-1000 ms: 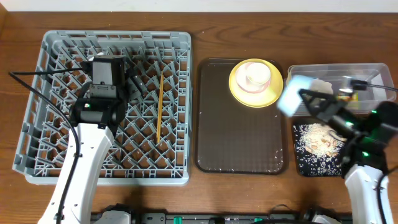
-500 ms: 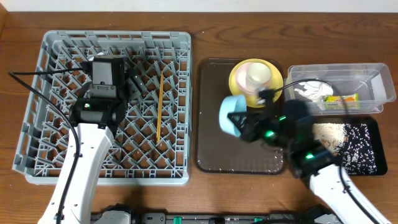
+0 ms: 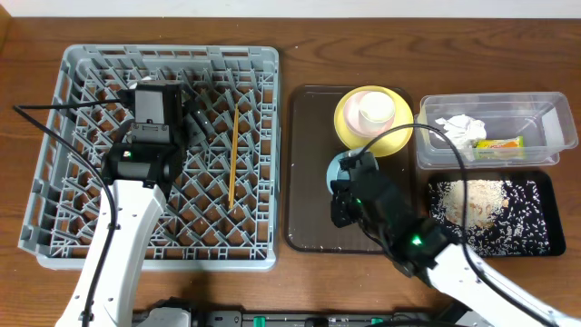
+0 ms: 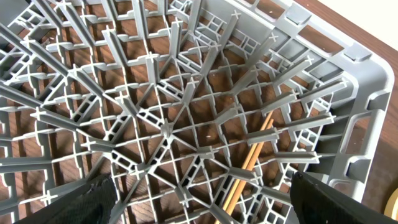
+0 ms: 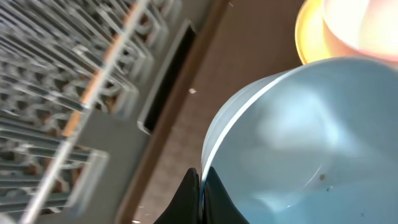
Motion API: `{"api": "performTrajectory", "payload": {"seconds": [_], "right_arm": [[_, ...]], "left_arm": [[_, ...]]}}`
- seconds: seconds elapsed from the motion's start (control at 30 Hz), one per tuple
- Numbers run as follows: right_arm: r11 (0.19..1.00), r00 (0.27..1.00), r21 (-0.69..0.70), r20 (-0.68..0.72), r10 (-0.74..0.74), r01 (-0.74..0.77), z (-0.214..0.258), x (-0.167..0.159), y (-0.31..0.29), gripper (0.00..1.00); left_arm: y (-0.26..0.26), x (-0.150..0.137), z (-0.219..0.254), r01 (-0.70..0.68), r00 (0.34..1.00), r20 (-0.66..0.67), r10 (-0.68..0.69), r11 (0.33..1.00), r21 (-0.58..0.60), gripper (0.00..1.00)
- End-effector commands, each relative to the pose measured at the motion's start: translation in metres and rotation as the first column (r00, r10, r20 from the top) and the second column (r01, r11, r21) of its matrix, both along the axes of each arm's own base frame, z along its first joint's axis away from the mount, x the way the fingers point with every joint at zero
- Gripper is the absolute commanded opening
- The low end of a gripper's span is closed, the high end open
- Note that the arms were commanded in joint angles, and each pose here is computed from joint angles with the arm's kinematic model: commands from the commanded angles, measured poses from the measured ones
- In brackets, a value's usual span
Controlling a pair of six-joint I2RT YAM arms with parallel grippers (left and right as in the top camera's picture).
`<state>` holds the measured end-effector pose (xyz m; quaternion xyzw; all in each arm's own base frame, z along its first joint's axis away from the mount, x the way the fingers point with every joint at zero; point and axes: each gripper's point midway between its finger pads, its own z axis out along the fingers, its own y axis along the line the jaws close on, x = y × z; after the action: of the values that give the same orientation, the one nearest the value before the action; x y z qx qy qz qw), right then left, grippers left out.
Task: Sort waste into correct bins and load items into the dishwasher rack
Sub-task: 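Carry the empty plate back and set it on the brown tray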
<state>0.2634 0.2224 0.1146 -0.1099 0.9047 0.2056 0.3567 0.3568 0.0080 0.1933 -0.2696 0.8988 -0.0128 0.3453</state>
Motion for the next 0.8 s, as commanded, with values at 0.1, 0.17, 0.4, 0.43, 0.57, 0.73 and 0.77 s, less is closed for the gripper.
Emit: {"api": "performTrajectory", "payload": {"seconds": [0.1, 0.17, 0.4, 0.43, 0.57, 0.73, 0.77], "right_arm": [[0.998, 0.999, -0.044, -0.032, 0.034, -0.036, -0.017, 0.001, 0.009, 0.02], [0.998, 0.998, -0.04, -0.044, 0.046, -0.048, -0.019, -0.002, 0.011, 0.01], [0.998, 0.998, -0.041, -0.05, 0.05, -0.052, -0.02, -0.003, 0.01, 0.37], [0.997, 0.997, -0.046, -0.04, 0.06, -0.062, -0.018, -0.002, 0.011, 0.46], [0.997, 0.997, -0.059, 0.036, 0.061, -0.059, 0.002, 0.011, 0.008, 0.56], [0.983, 0.979, -0.09, 0.14, -0.149, 0.163, 0.048, 0.059, -0.034, 0.55], [0.972, 0.969, -0.099, 0.15, -0.198, 0.214, 0.059, 0.069, -0.047, 0.59]], "left_arm": [[0.001, 0.002, 0.004, -0.002, 1.0, 0.011, 0.002, 1.0, 0.001, 0.91], [0.001, 0.002, 0.004, -0.002, 1.0, 0.011, 0.002, 1.0, 0.001, 0.91], [0.001, 0.002, 0.004, -0.002, 1.0, 0.011, 0.002, 1.0, 0.001, 0.91], [0.001, 0.002, 0.004, -0.002, 1.0, 0.011, 0.002, 1.0, 0.001, 0.91], [0.001, 0.002, 0.004, -0.002, 1.0, 0.011, 0.002, 1.0, 0.001, 0.91], [0.001, 0.002, 0.004, -0.002, 1.0, 0.011, 0.002, 1.0, 0.001, 0.91], [0.001, 0.002, 0.004, -0.002, 1.0, 0.011, 0.002, 1.0, 0.001, 0.91]]}}
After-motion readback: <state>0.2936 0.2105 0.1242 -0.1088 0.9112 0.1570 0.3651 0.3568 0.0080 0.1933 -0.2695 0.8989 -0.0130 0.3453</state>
